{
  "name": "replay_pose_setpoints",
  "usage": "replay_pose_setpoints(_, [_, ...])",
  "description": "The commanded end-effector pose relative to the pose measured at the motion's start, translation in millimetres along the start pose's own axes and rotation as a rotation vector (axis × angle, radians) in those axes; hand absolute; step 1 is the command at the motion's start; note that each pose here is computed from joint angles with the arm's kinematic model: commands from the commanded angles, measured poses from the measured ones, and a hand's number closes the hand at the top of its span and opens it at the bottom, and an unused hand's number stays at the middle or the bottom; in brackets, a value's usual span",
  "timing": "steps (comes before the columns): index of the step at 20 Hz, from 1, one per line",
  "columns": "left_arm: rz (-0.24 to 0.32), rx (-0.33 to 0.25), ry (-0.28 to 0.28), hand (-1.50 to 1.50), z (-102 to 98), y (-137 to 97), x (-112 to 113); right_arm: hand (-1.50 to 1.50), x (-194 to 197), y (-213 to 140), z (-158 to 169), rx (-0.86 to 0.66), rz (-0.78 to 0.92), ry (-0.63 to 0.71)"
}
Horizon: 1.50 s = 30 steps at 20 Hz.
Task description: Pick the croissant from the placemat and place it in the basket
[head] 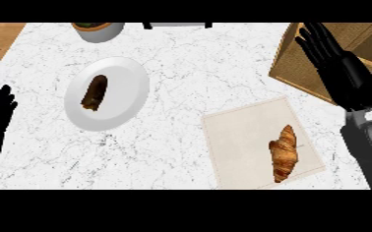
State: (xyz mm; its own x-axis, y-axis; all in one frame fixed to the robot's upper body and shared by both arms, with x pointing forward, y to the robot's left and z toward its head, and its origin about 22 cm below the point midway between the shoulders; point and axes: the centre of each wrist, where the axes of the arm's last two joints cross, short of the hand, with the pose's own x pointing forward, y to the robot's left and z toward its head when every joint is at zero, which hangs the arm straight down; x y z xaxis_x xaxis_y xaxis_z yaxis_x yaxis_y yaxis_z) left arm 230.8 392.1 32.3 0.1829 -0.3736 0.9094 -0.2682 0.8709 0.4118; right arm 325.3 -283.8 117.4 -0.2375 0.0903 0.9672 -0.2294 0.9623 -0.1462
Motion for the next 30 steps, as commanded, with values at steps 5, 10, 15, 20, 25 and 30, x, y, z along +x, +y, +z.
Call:
replay_pose_setpoints(5, [-0.016,-0.170,-0.349,0.00,-14,-45,79,1.50,-20,62,8,-0.111,-0.059,0.046])
replay_pose_setpoints(10, [0.015,-0.260,-0.370,0.00,-18,-64,89,1.50,-26,163,1,-0.304,-0.308,-0.039])
replay_pose_setpoints(15, [0.013,-0.283,-0.358,0.00,-15,-76,97,-1.50,-21,180,-8,-0.475,0.021,-0.031])
replay_pose_setpoints(20, [-0.013,-0.248,-0.332,0.00,-15,-69,74,-1.50,-30,96,-18,-0.535,0.464,0.151])
replay_pose_setpoints(25, [-0.003,-0.251,-0.330,0.00,-17,-70,80,-1.50,-25,54,-17,-0.317,0.823,0.466])
replay_pose_setpoints(30, [0.000,-0.267,-0.320,0.00,-12,-80,75,-1.50,11,61,-24,0.007,0.988,0.693])
